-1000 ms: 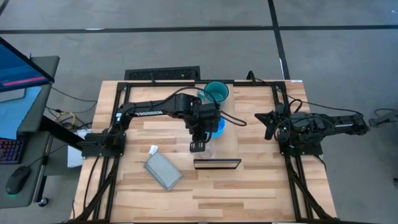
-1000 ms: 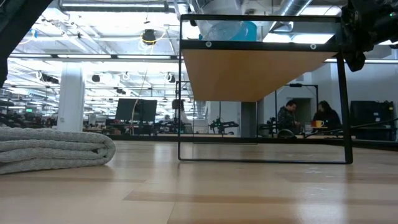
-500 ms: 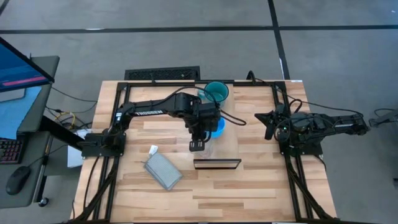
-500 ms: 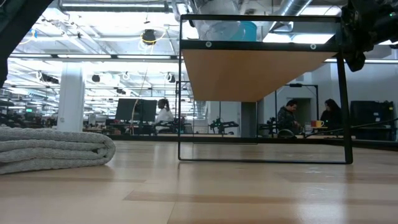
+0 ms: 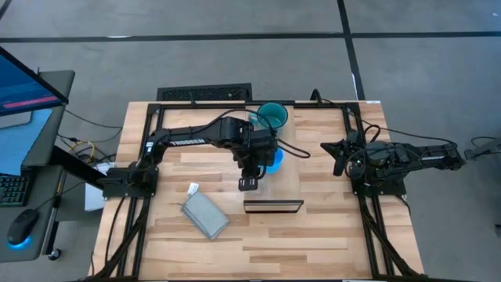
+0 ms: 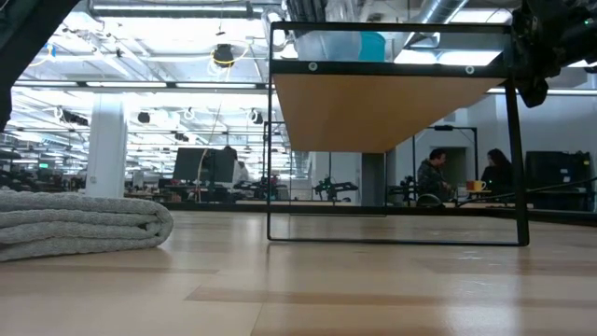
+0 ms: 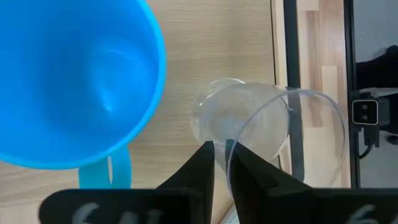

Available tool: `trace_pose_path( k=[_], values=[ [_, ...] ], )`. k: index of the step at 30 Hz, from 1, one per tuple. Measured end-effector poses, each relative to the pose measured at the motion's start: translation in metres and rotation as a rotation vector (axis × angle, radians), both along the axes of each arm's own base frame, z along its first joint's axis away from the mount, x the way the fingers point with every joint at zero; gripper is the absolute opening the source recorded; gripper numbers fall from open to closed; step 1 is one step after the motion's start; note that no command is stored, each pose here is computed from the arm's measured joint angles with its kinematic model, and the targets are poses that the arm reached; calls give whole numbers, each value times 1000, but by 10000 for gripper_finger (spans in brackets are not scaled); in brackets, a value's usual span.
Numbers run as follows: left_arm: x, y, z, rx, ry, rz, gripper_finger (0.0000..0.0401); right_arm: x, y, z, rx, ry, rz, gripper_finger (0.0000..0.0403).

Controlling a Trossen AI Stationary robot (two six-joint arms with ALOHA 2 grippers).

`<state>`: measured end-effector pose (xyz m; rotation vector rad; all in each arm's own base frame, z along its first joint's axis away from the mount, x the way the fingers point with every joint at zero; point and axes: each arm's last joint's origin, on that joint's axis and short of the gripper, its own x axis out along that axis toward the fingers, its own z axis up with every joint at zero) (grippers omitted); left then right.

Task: Stack small to large cups/mugs on shelf
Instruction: Put the transparent mug on the shelf

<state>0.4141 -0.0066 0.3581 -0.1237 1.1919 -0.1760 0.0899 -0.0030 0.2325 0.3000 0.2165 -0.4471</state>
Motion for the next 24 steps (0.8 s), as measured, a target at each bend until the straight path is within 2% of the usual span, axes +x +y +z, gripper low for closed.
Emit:
trace_pose_path(
  k=[17,24],
  values=[
    [1,11,3,-11,-24,40,57,0,0,0,0,1,0,15],
    [-4,13,22,-98,-140,9,57,-1,0,-2,-3,22,0,16]
  ],
)
